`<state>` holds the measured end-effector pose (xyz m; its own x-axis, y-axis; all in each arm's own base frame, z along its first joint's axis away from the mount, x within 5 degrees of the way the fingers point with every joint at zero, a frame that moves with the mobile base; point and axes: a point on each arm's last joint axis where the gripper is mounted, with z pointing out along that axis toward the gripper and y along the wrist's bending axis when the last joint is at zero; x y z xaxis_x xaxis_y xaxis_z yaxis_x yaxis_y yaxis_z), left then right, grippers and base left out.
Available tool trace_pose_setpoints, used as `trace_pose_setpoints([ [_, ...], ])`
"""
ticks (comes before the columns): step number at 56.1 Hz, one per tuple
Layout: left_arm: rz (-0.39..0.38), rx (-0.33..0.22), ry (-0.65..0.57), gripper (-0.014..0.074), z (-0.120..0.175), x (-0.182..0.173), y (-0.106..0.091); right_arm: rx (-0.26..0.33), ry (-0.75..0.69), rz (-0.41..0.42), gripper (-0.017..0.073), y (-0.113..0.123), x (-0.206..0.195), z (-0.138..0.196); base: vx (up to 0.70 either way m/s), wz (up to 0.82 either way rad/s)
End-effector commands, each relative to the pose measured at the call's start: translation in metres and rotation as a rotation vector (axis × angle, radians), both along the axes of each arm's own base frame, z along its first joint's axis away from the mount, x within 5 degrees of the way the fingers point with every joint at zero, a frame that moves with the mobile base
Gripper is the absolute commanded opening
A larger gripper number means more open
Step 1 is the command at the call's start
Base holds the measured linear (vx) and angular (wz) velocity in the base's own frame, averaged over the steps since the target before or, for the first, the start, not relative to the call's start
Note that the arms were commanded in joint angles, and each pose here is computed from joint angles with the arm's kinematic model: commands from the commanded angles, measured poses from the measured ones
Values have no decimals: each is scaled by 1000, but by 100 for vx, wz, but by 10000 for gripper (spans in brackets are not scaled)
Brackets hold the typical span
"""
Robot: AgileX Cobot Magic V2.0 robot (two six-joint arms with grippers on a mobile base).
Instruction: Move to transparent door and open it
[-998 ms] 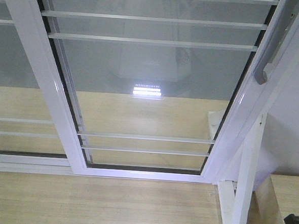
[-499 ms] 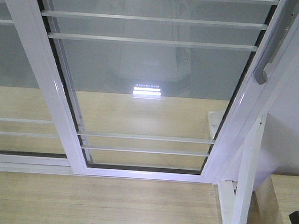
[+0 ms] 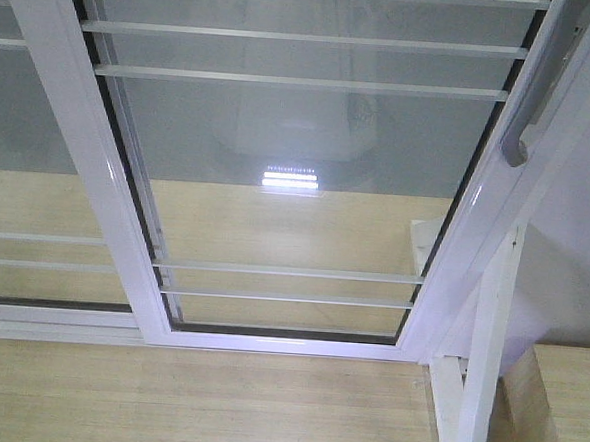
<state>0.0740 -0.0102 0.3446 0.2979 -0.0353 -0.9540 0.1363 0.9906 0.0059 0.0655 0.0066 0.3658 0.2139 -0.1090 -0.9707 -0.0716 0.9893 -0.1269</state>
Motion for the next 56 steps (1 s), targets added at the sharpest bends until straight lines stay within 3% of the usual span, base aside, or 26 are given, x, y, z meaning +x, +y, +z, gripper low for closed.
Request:
trace_pose_setpoints([
  [1,9,0,-73,3,41,22,-3,-70,-14,-22,-4,2,25,42,0,0],
  [5,9,6,-41,3,57,46,-7,-107,23,-25,-4,4,49,60,0,0],
  [15,5,4,20,3,70,88,-14,-93,81,-18,-4,8,90,73,0,0],
  [39,6,4,20,14,72,92,-14,-86,148,-13,21,9,103,64,0,0],
  [47,7,8,20,51,72,92,-14,-86,148,-13,100,9,103,64,0,0],
  [56,7,7,20,144,72,92,-14,-88,154,-13,277,9,106,62,0,0],
])
